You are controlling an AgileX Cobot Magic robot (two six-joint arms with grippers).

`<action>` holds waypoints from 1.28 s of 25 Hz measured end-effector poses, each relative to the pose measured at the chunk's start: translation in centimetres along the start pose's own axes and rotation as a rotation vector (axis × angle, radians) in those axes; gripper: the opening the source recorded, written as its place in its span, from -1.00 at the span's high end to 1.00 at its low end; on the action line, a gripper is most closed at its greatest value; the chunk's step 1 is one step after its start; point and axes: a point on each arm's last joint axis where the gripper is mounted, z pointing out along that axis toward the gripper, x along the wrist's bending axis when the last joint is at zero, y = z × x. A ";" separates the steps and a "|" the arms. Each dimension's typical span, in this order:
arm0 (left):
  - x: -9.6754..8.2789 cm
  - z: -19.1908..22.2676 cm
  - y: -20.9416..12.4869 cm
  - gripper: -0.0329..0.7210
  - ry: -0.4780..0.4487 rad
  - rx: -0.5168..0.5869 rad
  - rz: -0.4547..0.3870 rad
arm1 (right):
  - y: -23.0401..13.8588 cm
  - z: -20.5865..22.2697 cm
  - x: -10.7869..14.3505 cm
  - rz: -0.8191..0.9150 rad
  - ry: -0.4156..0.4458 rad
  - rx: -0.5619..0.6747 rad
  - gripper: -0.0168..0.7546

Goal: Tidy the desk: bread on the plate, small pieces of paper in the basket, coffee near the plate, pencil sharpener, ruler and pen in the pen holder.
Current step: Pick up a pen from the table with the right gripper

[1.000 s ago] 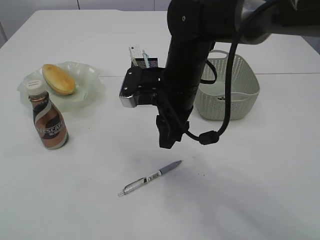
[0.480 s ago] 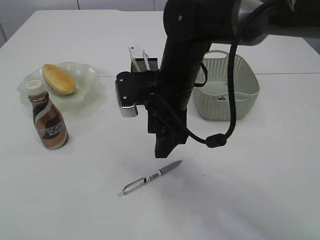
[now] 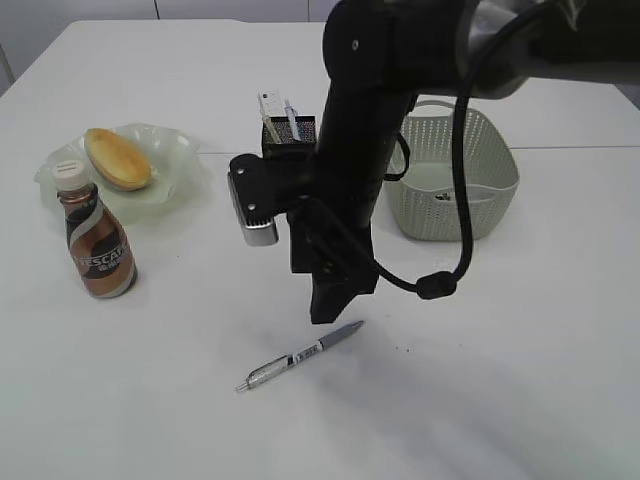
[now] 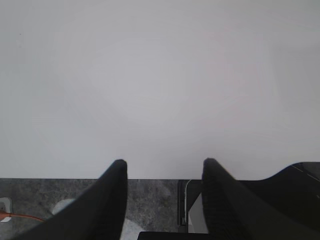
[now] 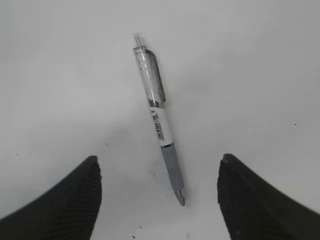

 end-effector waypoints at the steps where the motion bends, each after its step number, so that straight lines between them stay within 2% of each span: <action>1: 0.0 0.0 0.0 -0.04 0.000 0.000 0.000 | 0.0 0.2 0.0 -0.020 0.005 0.001 -0.43; 8: 0.0 0.0 0.0 -0.04 0.002 0.000 0.001 | -0.2 3.2 -0.3 -0.087 0.068 0.017 -0.43; 22: 0.1 0.0 0.0 -0.04 0.009 -0.002 0.003 | -1.1 7.0 -0.6 -0.096 0.145 0.036 -0.43; 32: 0.1 0.0 0.0 -0.04 0.009 -0.002 0.003 | -1.0 7.1 -0.9 -0.142 0.111 0.031 -0.42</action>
